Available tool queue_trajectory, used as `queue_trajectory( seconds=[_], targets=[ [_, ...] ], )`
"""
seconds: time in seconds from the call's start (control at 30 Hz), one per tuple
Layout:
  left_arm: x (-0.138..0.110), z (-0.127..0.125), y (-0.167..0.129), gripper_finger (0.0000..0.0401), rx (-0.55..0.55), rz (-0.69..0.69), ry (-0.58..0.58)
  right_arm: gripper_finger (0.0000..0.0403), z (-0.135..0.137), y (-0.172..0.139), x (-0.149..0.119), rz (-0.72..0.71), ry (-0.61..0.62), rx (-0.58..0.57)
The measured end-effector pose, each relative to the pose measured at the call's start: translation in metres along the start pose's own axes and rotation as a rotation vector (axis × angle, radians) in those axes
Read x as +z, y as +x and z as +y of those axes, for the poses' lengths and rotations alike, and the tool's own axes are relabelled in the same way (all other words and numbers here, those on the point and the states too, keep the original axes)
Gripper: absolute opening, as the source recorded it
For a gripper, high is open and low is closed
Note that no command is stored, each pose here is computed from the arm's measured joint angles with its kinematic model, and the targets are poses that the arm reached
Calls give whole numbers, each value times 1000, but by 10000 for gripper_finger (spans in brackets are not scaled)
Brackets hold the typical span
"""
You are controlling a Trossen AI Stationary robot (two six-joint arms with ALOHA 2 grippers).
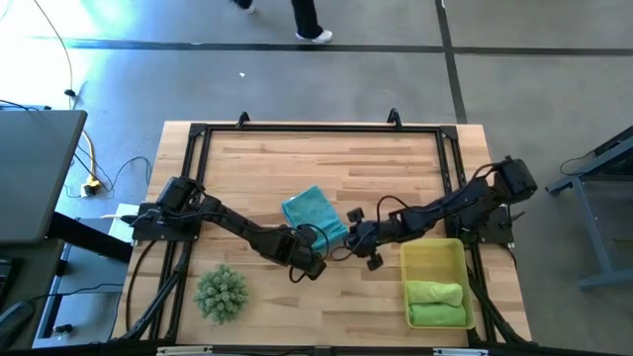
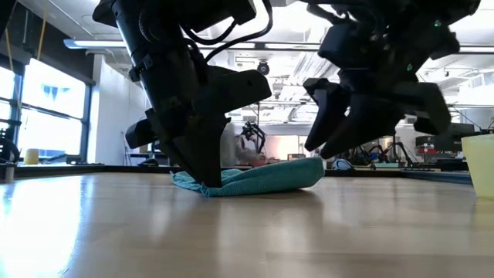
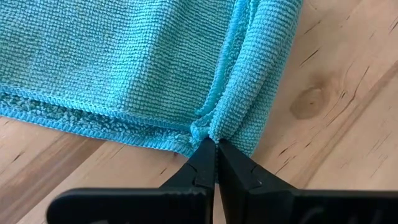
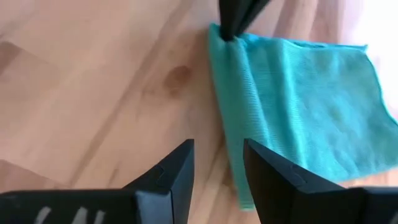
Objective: Roll microfiber towels into tight, uniform cylinder then place into a basket
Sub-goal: Roll the blue microfiber cloth
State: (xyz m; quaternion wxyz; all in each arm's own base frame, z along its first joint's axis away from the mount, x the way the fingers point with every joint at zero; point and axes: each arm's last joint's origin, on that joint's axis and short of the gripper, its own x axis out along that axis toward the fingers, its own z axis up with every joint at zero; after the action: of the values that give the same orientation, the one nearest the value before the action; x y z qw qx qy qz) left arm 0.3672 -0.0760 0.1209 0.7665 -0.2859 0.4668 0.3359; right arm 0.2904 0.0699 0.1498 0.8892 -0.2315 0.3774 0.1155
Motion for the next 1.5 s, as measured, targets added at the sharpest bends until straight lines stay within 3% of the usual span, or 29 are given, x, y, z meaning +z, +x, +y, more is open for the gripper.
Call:
queue_trajectory(
  seconds=[0.5,0.8,1.0,1.33,1.5],
  targets=[
    [-1,-2,-1,0,-10,-8,1,128,-12,31,-24,123,32,-78],
    [0,-3,-3,4,-15,-11,10,128,-19,33,-28,120,29,-39],
    [5,-10,-11,44,-22,-1,84,121,-16,43,-34,150,48,-25],
    [13,-12,-31,139,62,78,255,17,-15,46,-38,172,88,-19],
    [18,-19,-45,157,71,87,347,7,-15,46,-38,156,163,24]
  ],
)
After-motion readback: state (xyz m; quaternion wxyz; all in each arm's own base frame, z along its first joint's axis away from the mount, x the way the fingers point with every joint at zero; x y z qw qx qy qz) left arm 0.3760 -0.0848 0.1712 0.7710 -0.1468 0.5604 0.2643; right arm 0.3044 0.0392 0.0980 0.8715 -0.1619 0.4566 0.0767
